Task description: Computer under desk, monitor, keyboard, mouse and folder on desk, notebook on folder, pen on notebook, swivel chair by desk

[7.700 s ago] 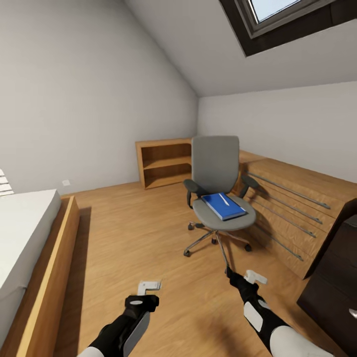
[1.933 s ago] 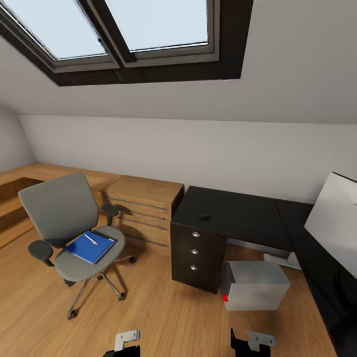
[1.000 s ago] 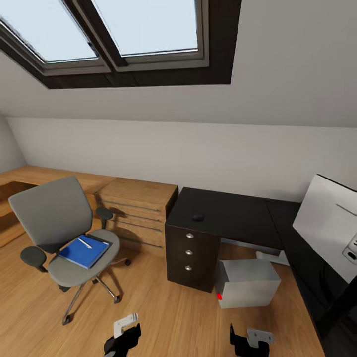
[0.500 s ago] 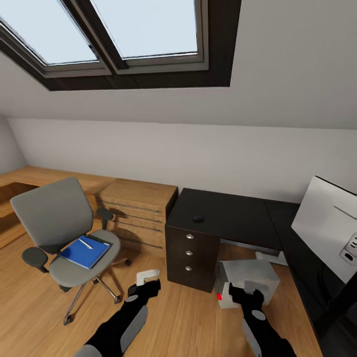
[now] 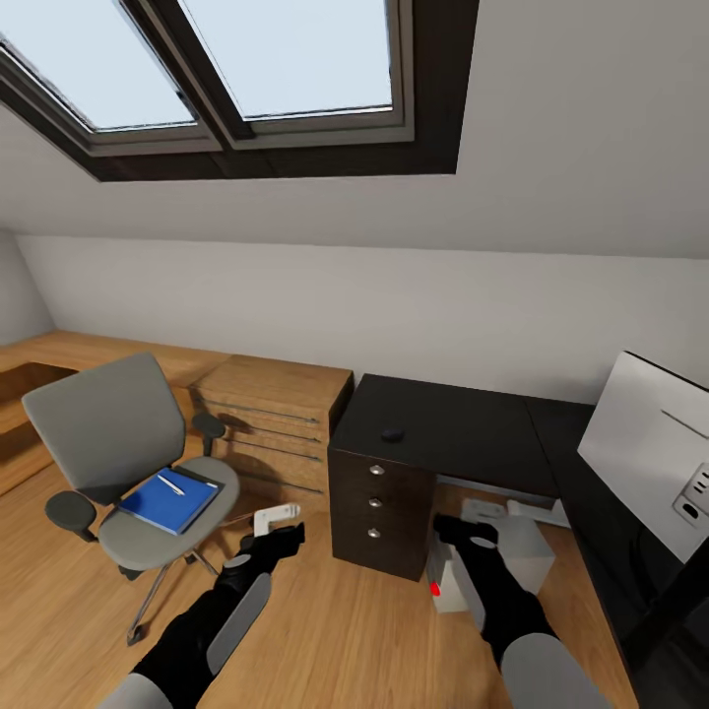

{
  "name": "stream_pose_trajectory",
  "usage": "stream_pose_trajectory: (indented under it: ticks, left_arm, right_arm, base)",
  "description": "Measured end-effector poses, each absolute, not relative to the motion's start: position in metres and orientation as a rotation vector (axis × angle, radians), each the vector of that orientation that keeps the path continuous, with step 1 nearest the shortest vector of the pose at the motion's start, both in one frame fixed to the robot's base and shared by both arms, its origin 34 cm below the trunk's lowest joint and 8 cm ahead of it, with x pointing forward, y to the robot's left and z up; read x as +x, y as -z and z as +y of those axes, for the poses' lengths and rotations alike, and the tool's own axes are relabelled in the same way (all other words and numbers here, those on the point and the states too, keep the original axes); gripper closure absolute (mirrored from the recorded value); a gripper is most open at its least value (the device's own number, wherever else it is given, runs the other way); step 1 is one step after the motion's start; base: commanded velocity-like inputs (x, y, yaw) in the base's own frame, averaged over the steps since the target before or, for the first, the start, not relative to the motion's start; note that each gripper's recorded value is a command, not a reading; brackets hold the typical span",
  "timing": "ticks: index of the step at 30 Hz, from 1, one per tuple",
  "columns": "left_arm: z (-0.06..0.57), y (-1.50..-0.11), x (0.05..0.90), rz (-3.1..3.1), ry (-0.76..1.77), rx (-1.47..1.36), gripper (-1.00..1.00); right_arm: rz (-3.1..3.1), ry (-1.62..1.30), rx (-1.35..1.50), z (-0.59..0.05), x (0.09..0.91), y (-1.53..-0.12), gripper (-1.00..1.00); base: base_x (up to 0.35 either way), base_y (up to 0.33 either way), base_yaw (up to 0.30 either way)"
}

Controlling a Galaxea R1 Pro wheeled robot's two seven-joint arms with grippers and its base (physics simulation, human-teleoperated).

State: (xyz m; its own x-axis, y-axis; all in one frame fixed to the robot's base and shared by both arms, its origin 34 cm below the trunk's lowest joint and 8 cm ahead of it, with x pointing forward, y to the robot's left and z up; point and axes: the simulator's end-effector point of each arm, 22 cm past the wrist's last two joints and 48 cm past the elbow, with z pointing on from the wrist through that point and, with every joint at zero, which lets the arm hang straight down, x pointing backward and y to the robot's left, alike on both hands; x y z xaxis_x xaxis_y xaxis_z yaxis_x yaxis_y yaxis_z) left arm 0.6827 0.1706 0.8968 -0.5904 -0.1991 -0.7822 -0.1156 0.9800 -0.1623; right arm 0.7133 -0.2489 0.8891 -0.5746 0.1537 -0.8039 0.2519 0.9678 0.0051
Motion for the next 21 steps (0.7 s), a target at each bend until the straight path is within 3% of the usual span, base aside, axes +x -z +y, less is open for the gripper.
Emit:
stream_pose_trajectory:
  ticks: [7,21]
  left_arm:
    - [0.181,-0.917,0.679,2.151,0.14,-0.216,-1.0]
    - [0.182,-0.925,0.632,2.122,0.183,-0.178,-1.0]
  right_arm:
    - [2.185,0.13,0.287,-0.246,0.715,-0.893,-1.0]
    - [2.172,0.124,0.266,-0.239,0.717,-0.895,-1.0]
  base:
    - [0.049,0.0,0.0]
    - [0.296,0.0,0.0]
